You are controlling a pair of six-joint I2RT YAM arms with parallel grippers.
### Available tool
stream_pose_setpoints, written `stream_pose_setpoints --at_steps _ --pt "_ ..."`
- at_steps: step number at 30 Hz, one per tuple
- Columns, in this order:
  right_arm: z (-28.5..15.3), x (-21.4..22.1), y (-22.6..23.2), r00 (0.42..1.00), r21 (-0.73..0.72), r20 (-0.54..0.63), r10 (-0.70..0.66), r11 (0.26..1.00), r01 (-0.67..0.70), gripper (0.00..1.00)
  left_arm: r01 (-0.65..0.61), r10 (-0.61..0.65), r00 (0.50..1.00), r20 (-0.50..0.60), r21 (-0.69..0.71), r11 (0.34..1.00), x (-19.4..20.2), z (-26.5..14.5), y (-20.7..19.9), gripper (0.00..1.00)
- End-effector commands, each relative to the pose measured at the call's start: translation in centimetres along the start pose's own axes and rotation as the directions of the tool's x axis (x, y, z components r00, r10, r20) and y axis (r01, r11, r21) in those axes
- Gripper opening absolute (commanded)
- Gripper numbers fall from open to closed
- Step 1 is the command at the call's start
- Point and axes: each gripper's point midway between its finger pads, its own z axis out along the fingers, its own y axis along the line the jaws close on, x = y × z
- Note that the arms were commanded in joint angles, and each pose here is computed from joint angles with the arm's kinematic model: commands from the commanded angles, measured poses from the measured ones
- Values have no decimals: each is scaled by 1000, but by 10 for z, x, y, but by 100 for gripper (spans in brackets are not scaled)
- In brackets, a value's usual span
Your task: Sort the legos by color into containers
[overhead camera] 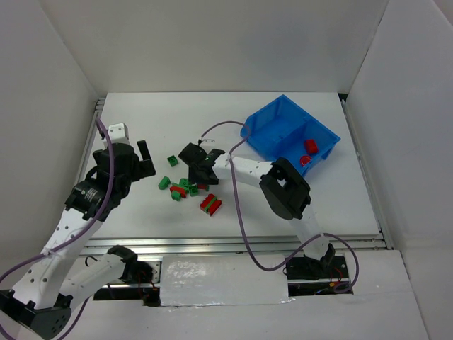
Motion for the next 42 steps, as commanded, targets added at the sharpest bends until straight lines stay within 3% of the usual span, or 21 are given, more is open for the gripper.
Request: stream_pose_setpoints --at_steps 1,17,21,31,35,42 --pt "-4 -13 11 1000 -16 28 3 1000 -2 65 11 -12 999 36 25 1000 -9 -1 -3 99" --pt "10 -6 -3 1000 67 8 -6 998 6 54 10 -11 999 35 28 1000 -9 -1 -4 100" --pt "9 -6 -5 1000 68 8 -8 998 7 43 10 -11 999 36 28 1000 -9 -1 -4 99" --pt "-31 -53 2 988 -19 145 55 998 -53 31 8 -9 999 33 26 1000 -8 0 -4 100" --pt "-53 -82 -33 973 5 198 118 993 -121 30 7 -8 1000 30 25 1000 -8 0 -4 100" --pt "-104 -149 -183 881 129 364 303 920 -369 31 11 -12 999 40 34 999 -10 -2 -5 100"
